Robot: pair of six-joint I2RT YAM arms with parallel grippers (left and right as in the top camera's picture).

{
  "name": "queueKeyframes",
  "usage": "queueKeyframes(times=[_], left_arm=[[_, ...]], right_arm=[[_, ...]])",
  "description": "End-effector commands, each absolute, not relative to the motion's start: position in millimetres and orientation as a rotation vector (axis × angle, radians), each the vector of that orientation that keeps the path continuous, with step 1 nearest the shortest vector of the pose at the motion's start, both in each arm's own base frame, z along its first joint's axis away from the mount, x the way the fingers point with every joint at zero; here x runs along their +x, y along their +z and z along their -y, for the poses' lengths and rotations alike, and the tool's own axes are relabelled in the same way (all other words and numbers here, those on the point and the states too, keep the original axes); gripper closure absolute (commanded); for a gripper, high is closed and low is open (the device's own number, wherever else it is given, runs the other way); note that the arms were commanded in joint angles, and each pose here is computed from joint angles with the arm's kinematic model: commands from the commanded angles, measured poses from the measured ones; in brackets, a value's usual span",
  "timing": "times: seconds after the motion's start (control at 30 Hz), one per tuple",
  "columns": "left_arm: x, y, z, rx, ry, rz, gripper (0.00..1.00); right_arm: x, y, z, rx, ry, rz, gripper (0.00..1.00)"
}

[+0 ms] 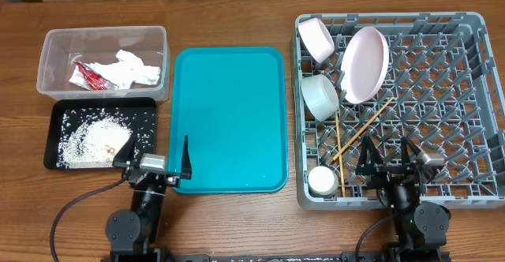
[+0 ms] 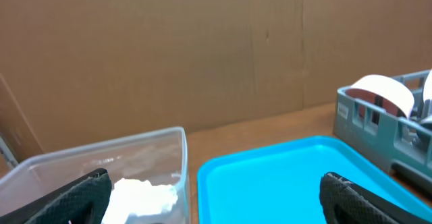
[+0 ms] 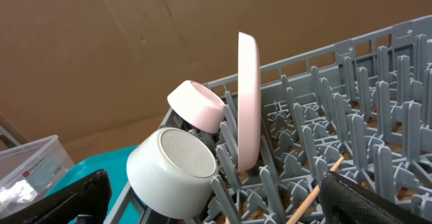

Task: Sort waste into correct bins and load items into the dishwasher

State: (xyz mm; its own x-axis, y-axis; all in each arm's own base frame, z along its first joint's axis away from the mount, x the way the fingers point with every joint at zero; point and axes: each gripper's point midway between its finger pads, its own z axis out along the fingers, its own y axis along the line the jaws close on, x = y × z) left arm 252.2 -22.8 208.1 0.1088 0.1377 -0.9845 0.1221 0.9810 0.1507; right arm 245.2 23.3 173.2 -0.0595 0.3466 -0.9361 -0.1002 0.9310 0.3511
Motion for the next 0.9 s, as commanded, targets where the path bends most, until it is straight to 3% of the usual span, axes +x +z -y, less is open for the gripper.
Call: queueKeyframes(times=[0.0, 0.17, 0.87], left_arm=[[250, 184, 19, 0.219, 0.043, -1.524, 0.0], [246, 150, 14, 0.229, 0.077, -1.658, 0.0], [246, 158, 12, 0.206, 0.072, -1.628, 0.0]], right_arm=[[245, 171, -22, 0.195, 0.359, -1.59, 0.0], [245, 171, -22, 0.195, 0.358, -1.59, 0.0], [245, 171, -22, 0.195, 0.359, -1.59, 0.0]])
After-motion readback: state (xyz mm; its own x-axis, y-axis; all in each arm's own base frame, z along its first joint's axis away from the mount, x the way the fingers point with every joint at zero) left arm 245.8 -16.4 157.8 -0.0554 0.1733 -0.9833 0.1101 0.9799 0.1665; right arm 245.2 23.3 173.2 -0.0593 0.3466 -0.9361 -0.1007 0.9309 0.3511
